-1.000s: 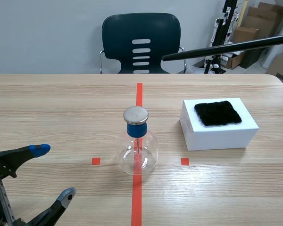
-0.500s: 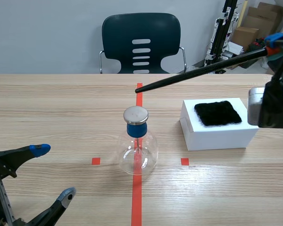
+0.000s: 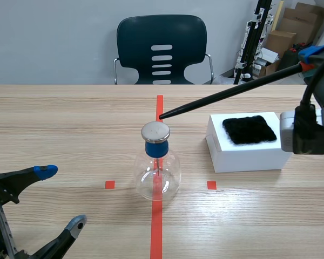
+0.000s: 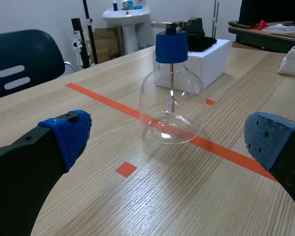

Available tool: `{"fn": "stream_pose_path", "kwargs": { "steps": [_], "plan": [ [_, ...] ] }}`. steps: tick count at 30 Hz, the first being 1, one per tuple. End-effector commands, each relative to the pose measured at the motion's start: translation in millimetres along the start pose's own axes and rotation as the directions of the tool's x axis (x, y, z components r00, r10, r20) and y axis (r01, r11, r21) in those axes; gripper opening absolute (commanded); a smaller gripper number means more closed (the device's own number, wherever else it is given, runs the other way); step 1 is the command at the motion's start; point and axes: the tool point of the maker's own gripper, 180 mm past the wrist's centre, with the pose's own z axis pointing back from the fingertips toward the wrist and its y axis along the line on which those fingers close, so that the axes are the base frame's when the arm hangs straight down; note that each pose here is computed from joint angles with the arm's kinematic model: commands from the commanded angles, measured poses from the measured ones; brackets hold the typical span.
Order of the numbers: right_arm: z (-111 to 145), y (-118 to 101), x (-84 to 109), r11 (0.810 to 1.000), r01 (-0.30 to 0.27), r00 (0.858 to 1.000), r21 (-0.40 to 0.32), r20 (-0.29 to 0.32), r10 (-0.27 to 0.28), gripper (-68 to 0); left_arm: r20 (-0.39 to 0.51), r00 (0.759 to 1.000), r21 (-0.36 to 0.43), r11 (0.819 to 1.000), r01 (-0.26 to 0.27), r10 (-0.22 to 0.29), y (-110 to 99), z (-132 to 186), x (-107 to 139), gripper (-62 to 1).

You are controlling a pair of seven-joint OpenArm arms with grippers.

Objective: Do the electroscope experiment. move the rod toward and away from the electroscope

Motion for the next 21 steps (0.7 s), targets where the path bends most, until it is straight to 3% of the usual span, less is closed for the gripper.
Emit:
{"fn": "stream_pose_path", "kwargs": {
  "steps": [1,13,21],
  "plan": [
    [-2.2,-8.4,-5.7,0.999,-0.014,1.000,-0.032,-0.023,0.013,-67.1,0.028,1.000,0.000,1.000,0.000,0.000,0.3,-2.4,5.9,1.4],
    [-2.2,-4.1,-4.9,1.000,-0.012,1.000,-0.009,-0.019,0.012,-67.1,0.028,1.000,0.000,1.000,0.000,0.000,0.4,-2.4,5.8,1.4],
    [4.4,-12.3,-16.0,0.998,0.027,0.999,-0.064,-0.045,-0.030,-67.1,0.027,1.000,0.000,1.000,0.000,0.000,0.4,-2.4,5.8,1.4]
  ]
}}
